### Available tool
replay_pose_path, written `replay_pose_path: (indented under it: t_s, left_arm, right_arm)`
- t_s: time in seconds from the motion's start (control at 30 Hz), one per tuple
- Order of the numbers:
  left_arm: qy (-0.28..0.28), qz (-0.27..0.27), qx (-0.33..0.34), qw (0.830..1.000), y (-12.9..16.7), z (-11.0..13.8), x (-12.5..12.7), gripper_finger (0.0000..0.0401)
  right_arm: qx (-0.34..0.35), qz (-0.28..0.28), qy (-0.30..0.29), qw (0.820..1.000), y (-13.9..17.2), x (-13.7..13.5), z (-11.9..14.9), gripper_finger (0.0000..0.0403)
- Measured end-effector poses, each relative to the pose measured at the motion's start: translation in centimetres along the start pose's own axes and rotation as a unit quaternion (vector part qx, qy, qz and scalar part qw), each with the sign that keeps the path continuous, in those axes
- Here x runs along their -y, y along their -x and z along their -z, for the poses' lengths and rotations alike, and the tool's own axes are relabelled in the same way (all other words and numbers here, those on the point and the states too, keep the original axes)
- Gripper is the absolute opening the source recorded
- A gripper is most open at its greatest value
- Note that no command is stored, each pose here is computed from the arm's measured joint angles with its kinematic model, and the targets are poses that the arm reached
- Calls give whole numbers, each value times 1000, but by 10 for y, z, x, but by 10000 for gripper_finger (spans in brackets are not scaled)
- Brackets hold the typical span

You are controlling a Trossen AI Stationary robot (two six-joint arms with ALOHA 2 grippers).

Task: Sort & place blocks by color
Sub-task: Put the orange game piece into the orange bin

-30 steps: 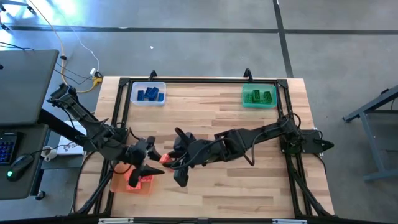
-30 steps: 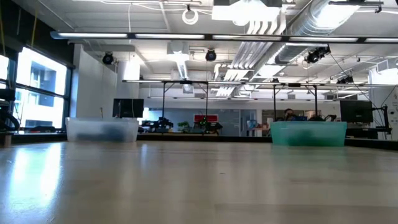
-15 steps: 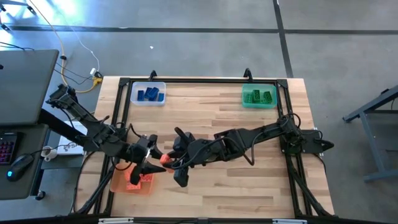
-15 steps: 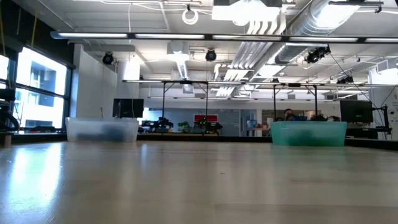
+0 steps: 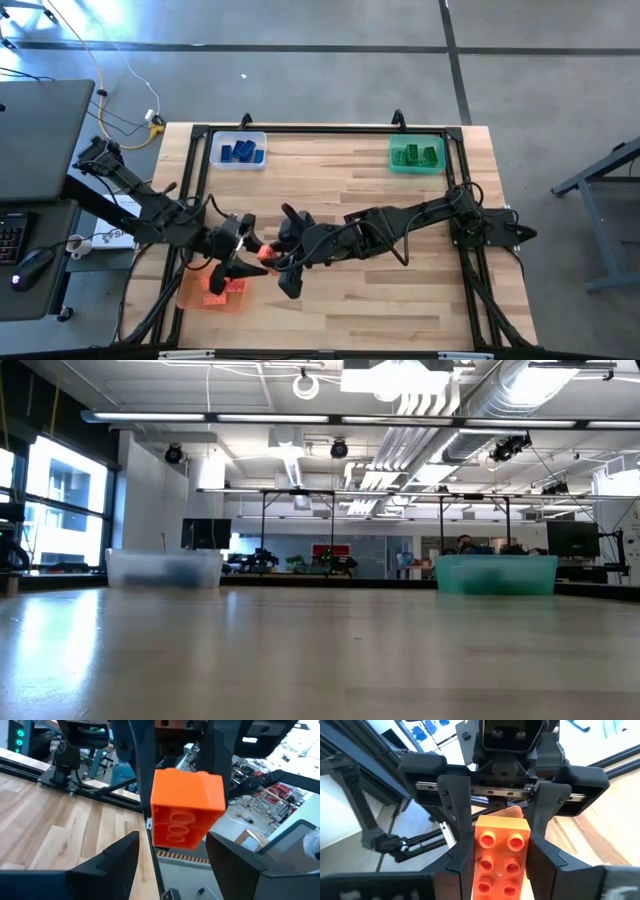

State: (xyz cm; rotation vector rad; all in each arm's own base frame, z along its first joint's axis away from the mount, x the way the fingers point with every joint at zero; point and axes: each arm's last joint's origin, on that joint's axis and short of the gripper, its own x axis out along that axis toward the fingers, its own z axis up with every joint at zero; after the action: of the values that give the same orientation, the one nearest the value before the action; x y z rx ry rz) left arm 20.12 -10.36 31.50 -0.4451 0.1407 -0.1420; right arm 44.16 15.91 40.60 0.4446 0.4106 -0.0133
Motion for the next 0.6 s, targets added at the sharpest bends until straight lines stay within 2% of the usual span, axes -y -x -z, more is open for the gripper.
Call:
replay_pose_path:
  t_s: [0.13,0.23,0.5,0.6]
  left_arm:
    - [2,-5,7,1000,-1,-2,-3,229]
    - [9,12,18,1000,-2,-6,-2,232]
    - [12,6,31,999,-4,-11,-8,231]
    - [13,0,34,999,-4,-12,-10,220]
  right_arm:
    - [7,12,0,1000,0,1,0,119]
    - [4,17,2,1000,0,2,0,119]
    - [21,42,7,999,0,3,-1,119]
    - [24,40,6,999,0,3,-2,119]
